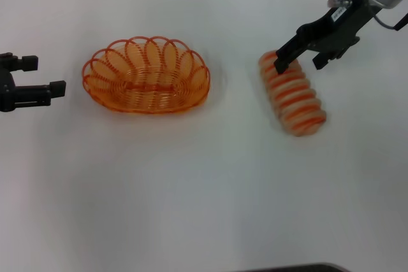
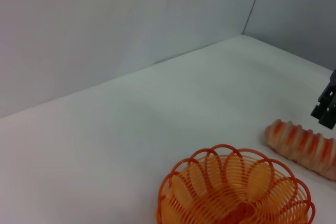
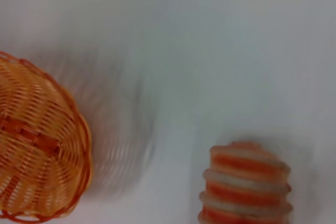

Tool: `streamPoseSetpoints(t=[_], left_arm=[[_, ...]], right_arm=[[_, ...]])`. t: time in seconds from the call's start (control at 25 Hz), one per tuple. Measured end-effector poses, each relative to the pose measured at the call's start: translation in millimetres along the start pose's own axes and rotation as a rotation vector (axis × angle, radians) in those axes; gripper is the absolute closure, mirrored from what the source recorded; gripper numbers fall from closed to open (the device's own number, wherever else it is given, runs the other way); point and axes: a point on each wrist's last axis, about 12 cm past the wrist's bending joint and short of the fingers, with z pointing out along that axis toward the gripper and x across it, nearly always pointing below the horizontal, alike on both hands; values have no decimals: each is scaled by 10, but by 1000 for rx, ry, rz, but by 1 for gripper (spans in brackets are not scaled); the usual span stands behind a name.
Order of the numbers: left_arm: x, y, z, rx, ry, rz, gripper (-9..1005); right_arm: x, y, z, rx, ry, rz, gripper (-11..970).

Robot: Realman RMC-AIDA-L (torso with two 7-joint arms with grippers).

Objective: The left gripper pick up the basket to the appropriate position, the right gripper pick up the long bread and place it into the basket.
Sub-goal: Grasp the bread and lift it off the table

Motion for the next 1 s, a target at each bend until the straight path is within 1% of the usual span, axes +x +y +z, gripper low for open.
streamPoseSetpoints(t=[0.16, 0.28, 0.6, 1.0], left_arm=[[1, -15, 30, 0, -3, 2, 135], [1, -25, 49, 2, -6, 9, 135], [-17, -20, 62, 0, -12, 13, 135], [-14, -18, 81, -5, -24, 6, 135]], right_arm=[[8, 93, 105, 28, 43, -19, 18], [12, 125, 148, 68, 65, -31, 17], [19, 138, 163, 81, 81, -28, 17], [51, 135, 290, 102, 95, -28, 25]])
